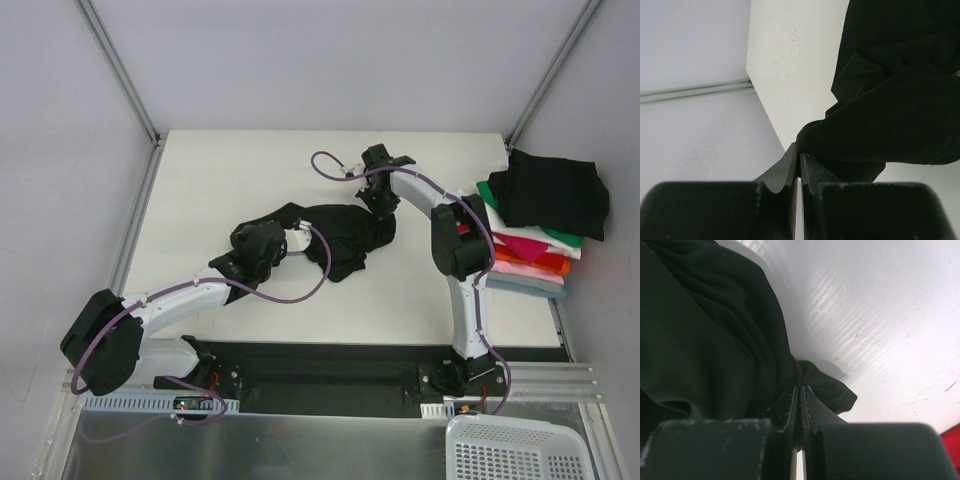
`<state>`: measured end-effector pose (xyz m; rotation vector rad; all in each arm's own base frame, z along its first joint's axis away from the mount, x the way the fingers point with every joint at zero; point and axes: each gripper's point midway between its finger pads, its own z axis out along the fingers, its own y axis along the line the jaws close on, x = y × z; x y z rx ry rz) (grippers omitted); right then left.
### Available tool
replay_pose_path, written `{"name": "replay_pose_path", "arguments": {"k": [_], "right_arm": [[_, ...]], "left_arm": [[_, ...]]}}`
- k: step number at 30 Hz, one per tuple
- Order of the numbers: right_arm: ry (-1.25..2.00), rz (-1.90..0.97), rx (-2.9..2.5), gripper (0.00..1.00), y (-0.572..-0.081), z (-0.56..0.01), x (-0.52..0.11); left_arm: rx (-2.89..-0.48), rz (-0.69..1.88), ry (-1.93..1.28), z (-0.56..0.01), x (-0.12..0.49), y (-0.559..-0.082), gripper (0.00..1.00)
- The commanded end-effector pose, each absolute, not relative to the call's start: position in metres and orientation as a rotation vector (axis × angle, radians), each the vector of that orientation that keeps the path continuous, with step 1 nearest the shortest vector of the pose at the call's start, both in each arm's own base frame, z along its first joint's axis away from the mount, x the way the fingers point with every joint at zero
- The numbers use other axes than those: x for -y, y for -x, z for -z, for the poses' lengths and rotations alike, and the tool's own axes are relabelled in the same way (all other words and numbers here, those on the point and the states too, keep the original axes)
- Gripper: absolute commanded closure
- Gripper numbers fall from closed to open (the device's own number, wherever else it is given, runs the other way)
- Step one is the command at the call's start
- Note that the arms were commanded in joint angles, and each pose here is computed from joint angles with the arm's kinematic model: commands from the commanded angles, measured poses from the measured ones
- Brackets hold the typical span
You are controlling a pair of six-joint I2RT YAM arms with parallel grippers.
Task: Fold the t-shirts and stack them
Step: Flatten the tshirt out
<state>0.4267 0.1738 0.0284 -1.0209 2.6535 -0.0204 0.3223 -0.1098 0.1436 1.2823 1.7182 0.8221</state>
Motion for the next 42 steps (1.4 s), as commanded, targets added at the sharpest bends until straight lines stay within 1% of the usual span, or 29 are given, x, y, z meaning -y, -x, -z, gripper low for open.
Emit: {"name": "replay_pose_path", "arguments": {"k": [1, 4, 7, 10, 11, 12, 17, 19, 22, 29, 42], "right_arm": [[1.016, 0.016, -2.637, 0.99, -0.429, -0.043, -0.174], [1.008, 0.065, -2.638, 0.99, -0.426, -0.049, -0.167], [0.984, 0.132, -2.627, 0.99, -0.424, -0.069, -0.156], [0.954, 0.18, -2.596, 0.99, -0.418, -0.096, -0.146], [0.948, 0.208, -2.59, 0.99, -0.415, -0.104, -0.142], [0.924, 0.221, -2.555, 0.99, -0.415, -0.124, -0.138], [0.841, 0.352, -2.45, 0.99, -0.413, -0.186, -0.111], [0.794, 0.39, -2.404, 0.99, -0.412, -0.213, -0.1], [0.753, 0.446, -2.37, 0.99, -0.407, -0.238, -0.083], [0.671, 0.551, -2.321, 0.99, -0.398, -0.272, -0.051], [0.469, 0.674, -2.235, 0.99, -0.406, -0.339, 0.007]], "left_arm": [[-1.719, -0.817, -1.208, -0.156, 0.109, -0.321, 1.0], [-1.728, -0.81, -1.185, -0.157, 0.111, -0.324, 1.0], [-1.731, -0.801, -1.133, -0.168, 0.114, -0.331, 1.0], [-1.711, -0.811, -1.041, -0.197, 0.113, -0.347, 1.0], [-1.688, -0.81, -1.004, -0.216, 0.114, -0.355, 1.0], [-1.682, -0.818, -0.957, -0.228, 0.108, -0.362, 1.0], [-1.623, -0.849, -0.815, -0.292, 0.088, -0.388, 1.0], [-1.611, -0.865, -0.781, -0.304, 0.079, -0.395, 1.0], [-1.571, -0.881, -0.742, -0.325, 0.076, -0.399, 1.0], [-1.561, -0.912, -0.703, -0.333, 0.065, -0.404, 1.0], [-1.634, -0.936, -0.54, -0.331, 0.008, -0.418, 1.0]]}}
